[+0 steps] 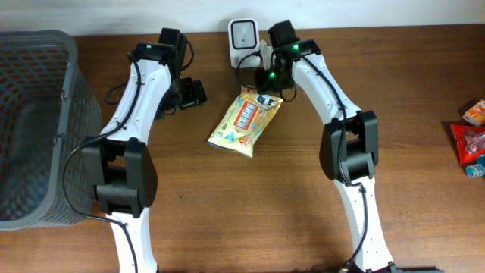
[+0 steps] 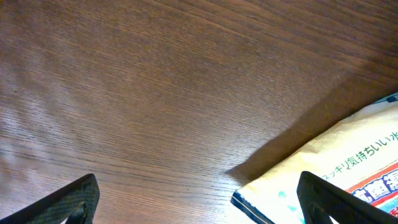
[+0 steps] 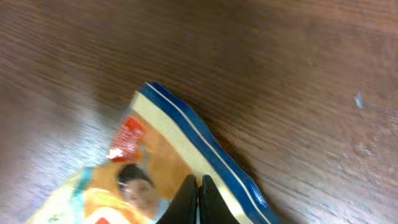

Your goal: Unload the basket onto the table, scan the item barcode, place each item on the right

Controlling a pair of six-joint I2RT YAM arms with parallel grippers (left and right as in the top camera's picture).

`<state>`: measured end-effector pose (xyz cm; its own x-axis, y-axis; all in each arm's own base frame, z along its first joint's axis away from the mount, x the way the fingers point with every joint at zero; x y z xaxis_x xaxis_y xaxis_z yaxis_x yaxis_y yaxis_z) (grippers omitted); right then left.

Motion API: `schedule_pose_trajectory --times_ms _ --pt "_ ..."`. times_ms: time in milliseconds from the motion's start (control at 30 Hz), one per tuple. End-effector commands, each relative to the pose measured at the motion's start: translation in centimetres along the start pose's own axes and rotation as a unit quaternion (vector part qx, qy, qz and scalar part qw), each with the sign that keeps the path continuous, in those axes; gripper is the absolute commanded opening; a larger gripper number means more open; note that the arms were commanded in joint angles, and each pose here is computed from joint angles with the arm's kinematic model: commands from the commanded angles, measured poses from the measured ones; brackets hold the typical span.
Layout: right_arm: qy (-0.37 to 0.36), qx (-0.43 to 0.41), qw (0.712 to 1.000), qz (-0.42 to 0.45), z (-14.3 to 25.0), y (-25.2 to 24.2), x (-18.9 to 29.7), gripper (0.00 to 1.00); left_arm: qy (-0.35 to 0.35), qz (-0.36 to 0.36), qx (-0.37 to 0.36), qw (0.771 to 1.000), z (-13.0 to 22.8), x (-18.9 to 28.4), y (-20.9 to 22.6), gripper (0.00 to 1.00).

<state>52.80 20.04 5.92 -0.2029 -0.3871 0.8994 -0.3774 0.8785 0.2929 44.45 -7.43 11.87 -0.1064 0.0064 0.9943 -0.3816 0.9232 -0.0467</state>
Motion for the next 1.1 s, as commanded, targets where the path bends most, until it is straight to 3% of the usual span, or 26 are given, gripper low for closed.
schedule_pose_trajectory --times_ms 0,67,167,233,300,367,400,500,533,567,600,800,900,1067 --pt "0.035 -0.007 0.998 0.044 1.5 -1.8 -0.7 0.04 0.009 -0.008 0.0 1.0 0.3 -0.5 0.2 1.0" --pt "0.073 -0.018 0.994 0.08 3.2 -2.6 -0.4 0.04 0.013 -0.01 0.0 1.0 0.5 -0.5 0.3 1.0" --pt "0.159 -0.039 0.984 0.065 6.9 -1.7 0.3 0.04 0.018 -0.009 0.0 1.0 0.7 -0.5 0.3 0.99" --pt "0.199 -0.05 0.978 0.036 8.6 -0.2 0.7 0.04 0.033 0.015 -0.021 0.999 1.1 -0.5 -0.4 0.87" --pt "0.248 -0.062 0.967 0.021 10.5 1.8 1.2 0.04 0.041 0.02 -0.03 0.999 1.5 -0.5 -0.6 0.84" --pt "0.271 -0.069 0.96 0.026 11.3 3.0 1.8 0.04 0.055 0.012 -0.031 0.998 2.2 -0.5 -0.3 0.68" --pt "0.27 -0.071 0.96 0.032 11.3 3.4 2.3 0.04 0.068 0.005 -0.035 0.997 2.7 -0.4 0.0 0.52" --pt "0.228 -0.103 0.963 0.097 9.9 2.2 5.8 0.04 0.082 -0.003 -0.046 0.996 3.3 -0.3 0.4 0.42" --pt "0.205 -0.104 0.968 0.099 9.2 2.2 8.0 0.04 0.083 0.0 -0.046 0.995 3.3 -0.3 0.3 0.33" --pt "0.189 -0.103 0.972 0.095 8.7 2.6 9.3 0.04 0.088 0.018 -0.045 0.995 3.4 -0.3 -0.2 0.11" --pt "0.178 -0.102 0.974 0.094 8.3 2.7 10.0 0.04 0.093 0.038 -0.044 0.994 3.5 -0.3 -0.8 0.01" --pt "0.168 -0.097 0.981 0.019 7.5 4.8 7.6 0.04 0.096 0.071 -0.081 0.99 5.4 -1.0 -4.4 0.0" --pt "0.183 -0.103 0.978 0.013 8.3 4.5 6.2 0.04 0.122 0.055 -0.09 0.987 7.7 -4.3 -4.1 0.0" --pt "0.21 -0.113 0.971 0.017 10.7 3.2 2.8 0.04 0.101 0.013 -0.089 0.991 7.7 -7.3 -2.1 0.0"
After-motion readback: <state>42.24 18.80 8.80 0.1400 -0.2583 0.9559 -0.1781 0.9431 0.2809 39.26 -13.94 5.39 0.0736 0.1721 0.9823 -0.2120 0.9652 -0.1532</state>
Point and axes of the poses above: each gripper's point midway between its finger pads, its own x axis back along the fingers, its own y axis along the line the jaws close on, z = x × y, the point moved 3 cm from there along x, back along the fingers, and after that the axes turned 5 degrees about x, right-handed, at the moved point
